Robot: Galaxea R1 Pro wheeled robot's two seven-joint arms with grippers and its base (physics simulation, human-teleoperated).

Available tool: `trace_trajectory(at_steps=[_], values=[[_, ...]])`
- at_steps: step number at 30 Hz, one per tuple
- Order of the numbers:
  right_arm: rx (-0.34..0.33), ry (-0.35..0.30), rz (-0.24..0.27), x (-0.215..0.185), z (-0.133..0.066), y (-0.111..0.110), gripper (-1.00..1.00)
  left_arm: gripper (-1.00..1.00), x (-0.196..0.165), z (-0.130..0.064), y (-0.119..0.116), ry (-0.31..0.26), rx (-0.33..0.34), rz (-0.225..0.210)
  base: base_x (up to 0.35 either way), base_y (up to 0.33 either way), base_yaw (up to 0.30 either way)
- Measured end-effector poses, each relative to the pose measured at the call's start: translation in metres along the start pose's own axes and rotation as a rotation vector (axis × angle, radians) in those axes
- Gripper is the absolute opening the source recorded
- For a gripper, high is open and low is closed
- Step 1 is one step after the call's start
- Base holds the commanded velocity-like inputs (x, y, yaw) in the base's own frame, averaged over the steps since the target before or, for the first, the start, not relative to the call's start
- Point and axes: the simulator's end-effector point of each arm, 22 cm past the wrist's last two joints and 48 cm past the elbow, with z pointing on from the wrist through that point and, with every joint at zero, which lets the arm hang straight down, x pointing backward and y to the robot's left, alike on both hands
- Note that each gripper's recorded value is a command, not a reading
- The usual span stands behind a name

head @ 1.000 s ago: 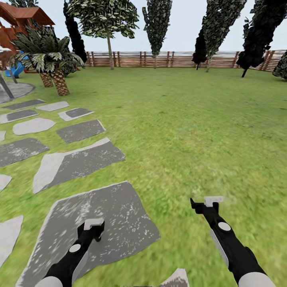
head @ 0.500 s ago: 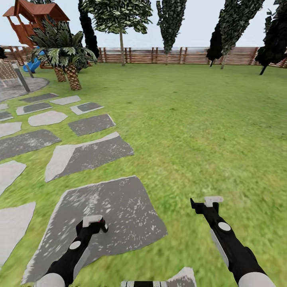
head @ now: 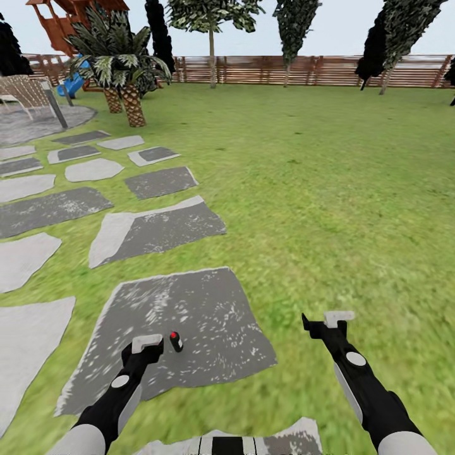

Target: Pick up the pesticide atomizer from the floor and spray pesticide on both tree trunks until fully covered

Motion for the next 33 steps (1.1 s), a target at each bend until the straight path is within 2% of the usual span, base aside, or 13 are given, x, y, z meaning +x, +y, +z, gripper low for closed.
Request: trace_trajectory(at_steps=[6,13,22,33], values=[[-0.001,0.023,-0.001,0.014,0.004,0.001,1.00,1.00,0.015,0.003,-0.002,0.024,0.003,0.007,0.000,0.000,0.169],[-0.001,0.025,-0.002,0.015,0.004,0.001,1.00,1.00,0.007,0.003,-0.004,-0.015,0.008,0.015,0.042,-0.041,0.025],[-0.002,0.025,-0.002,0.015,0.004,0.001,1.00,1.00,0.005,0.004,-0.005,-0.019,0.008,0.014,0.123,-0.231,0.001],[-0.002,0.027,-0.002,0.016,0.004,0.001,1.00,1.00,0.005,0.004,-0.004,-0.020,0.007,0.012,0.010,-0.272,0.008]])
